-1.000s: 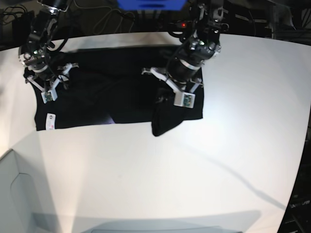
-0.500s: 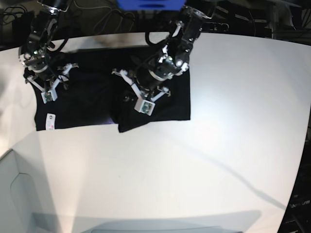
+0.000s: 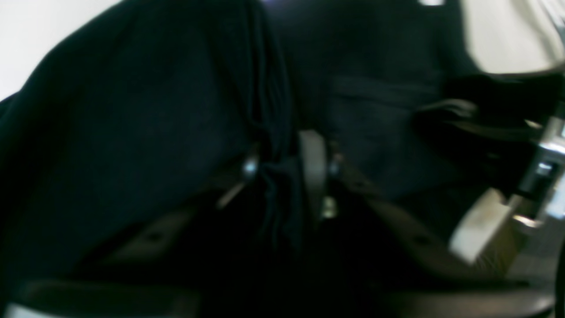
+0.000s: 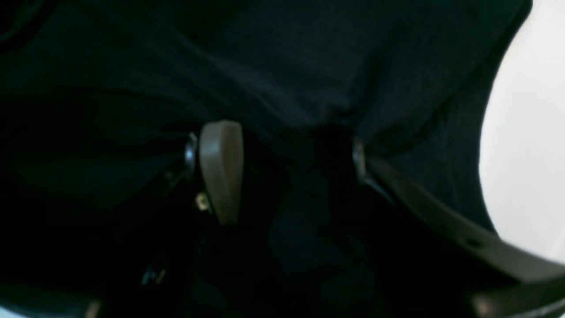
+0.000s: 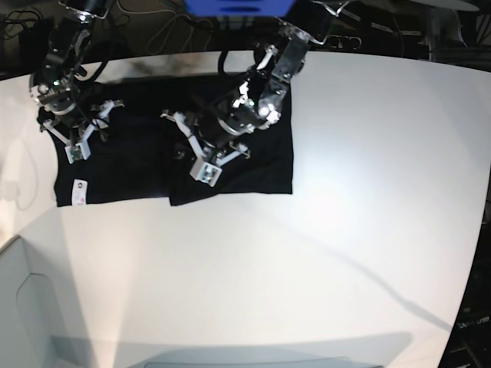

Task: Fold the T-shirt properly
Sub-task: 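Grasp the shirt's end with the left gripper and fold it toward the right gripper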

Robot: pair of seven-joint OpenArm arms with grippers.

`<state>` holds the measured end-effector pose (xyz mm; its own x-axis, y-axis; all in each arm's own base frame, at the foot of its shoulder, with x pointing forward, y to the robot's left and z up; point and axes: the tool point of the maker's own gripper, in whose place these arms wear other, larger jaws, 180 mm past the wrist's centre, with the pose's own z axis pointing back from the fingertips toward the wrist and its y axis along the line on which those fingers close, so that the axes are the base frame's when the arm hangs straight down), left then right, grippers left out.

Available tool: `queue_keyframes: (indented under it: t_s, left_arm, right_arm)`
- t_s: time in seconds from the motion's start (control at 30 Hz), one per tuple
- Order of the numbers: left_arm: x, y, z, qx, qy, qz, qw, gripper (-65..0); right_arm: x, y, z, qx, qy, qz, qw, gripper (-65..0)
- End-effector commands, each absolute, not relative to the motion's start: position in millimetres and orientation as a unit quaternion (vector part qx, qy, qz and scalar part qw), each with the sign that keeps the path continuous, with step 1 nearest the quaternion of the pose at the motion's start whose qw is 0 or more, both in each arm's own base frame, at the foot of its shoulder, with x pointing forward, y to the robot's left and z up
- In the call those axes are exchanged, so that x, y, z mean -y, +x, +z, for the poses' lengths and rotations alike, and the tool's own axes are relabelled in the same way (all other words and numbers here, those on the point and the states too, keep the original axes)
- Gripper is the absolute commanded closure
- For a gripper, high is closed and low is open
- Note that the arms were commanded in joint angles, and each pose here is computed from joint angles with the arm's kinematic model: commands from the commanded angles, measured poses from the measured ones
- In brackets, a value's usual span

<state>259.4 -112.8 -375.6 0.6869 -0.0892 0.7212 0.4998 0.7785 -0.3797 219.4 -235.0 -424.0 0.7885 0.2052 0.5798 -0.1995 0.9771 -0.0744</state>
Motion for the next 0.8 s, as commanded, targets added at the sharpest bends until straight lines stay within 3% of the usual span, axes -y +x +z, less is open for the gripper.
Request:
queue_keyframes:
  t_s: [0.0, 0.1, 0.17, 0.33, 0.5, 0.63, 0.77]
  left_arm:
    - [121, 265, -358, 0.380, -0.302, -0.170, 0.857, -20.4]
    - [125, 265, -347, 0.391, -0.307, -0.176, 0.849, -32.5]
    - [124, 267, -339, 0.402, -0.307, -0.176, 0.844, -35.5]
    - [92, 267, -316, 0.443, -0.288, -0.189, 0.828, -35.6]
    - [24, 282, -302, 0.483, -0.232, -0.137, 0.833, -35.6]
    - [-14, 291, -318, 0.476, -0.197, -0.096, 0.852, -35.6]
    - [-11, 283, -357, 0.428, -0.195, -0.099, 0.877, -34.1]
  right_arm:
    - [241, 208, -431, 0.273, -0.019, 0.119, 0.954, -31.3]
    - [241, 215, -428, 0.280, -0.020, 0.119, 0.952, -31.3]
    - [241, 216, -427, 0.282, -0.020, 0.119, 0.952, -31.3]
    - [241, 217, -427, 0.282, -0.020, 0.119, 0.952, -31.3]
    - [241, 222, -424, 0.288, -0.020, 0.118, 0.950, -31.3]
    - [241, 223, -424, 0.289, -0.020, 0.118, 0.950, -31.3]
    - [240, 227, -422, 0.295, -0.020, 0.117, 0.948, -31.3]
